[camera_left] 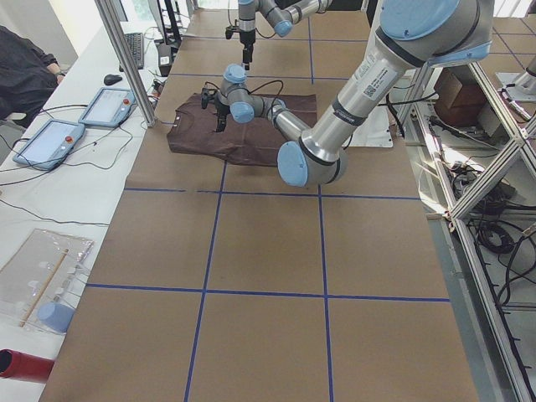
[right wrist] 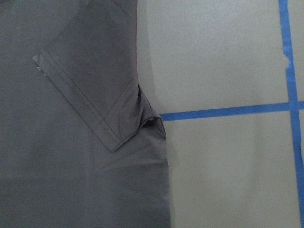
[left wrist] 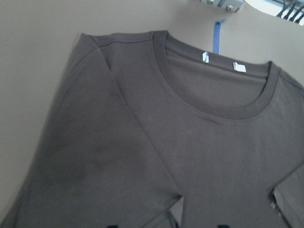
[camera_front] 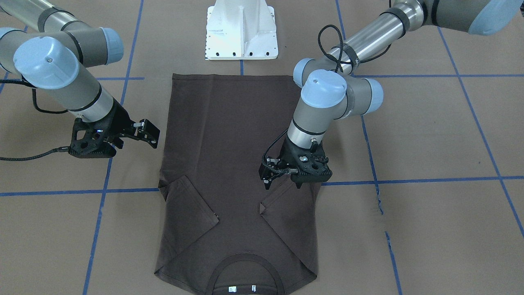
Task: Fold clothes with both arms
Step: 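Move the right gripper to the hem corner nearest it while the left gripper releases, then move the left gripper down to the hem corner nearest it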
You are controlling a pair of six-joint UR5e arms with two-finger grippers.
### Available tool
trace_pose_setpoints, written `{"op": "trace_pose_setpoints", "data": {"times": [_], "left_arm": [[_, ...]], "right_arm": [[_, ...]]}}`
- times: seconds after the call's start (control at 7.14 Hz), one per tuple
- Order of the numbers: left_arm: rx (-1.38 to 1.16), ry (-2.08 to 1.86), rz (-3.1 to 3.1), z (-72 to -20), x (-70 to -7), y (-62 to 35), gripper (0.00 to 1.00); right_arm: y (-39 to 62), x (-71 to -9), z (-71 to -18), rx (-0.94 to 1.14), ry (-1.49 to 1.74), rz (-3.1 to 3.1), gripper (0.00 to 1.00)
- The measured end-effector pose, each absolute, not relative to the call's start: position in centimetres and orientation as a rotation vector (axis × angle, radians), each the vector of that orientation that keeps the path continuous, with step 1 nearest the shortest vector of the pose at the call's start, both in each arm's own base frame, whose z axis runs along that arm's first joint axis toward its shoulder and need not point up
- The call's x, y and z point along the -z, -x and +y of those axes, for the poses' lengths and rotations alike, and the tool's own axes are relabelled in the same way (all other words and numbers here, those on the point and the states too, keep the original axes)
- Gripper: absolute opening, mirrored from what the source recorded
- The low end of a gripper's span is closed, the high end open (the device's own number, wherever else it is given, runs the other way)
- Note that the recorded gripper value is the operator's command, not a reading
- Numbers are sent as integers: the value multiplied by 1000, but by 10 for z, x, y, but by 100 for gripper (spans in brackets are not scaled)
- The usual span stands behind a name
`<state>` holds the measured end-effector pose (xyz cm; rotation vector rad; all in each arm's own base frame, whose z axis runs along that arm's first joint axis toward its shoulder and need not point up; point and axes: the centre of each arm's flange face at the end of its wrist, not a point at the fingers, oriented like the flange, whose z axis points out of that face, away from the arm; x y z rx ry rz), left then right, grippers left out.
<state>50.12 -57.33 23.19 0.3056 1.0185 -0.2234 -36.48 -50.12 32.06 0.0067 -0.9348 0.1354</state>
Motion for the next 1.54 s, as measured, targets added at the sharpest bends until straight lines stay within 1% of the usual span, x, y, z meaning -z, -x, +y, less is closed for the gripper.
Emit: {"op": "trace_pose_setpoints", "data": {"times": [0.42, 0.7, 0.98, 1.26, 1.54], "left_arm": [[128, -341, 992, -527, -241, -446, 100], [116, -348, 989, -520, -244, -437, 100], [114, -348, 989, -519, -244, -436, 100], [113, -349, 990, -518, -244, -436, 100], [113, -349, 990, -518, -244, -436, 100]], "right_arm": [[407, -335, -381, -246, 5, -916, 100], [454, -342, -311, -275, 16, -870, 100], [476, -354, -267, -277, 48, -838, 100], [481, -372, -242, -263, 69, -803, 100], [484, -378, -228, -249, 84, -791, 100]]}}
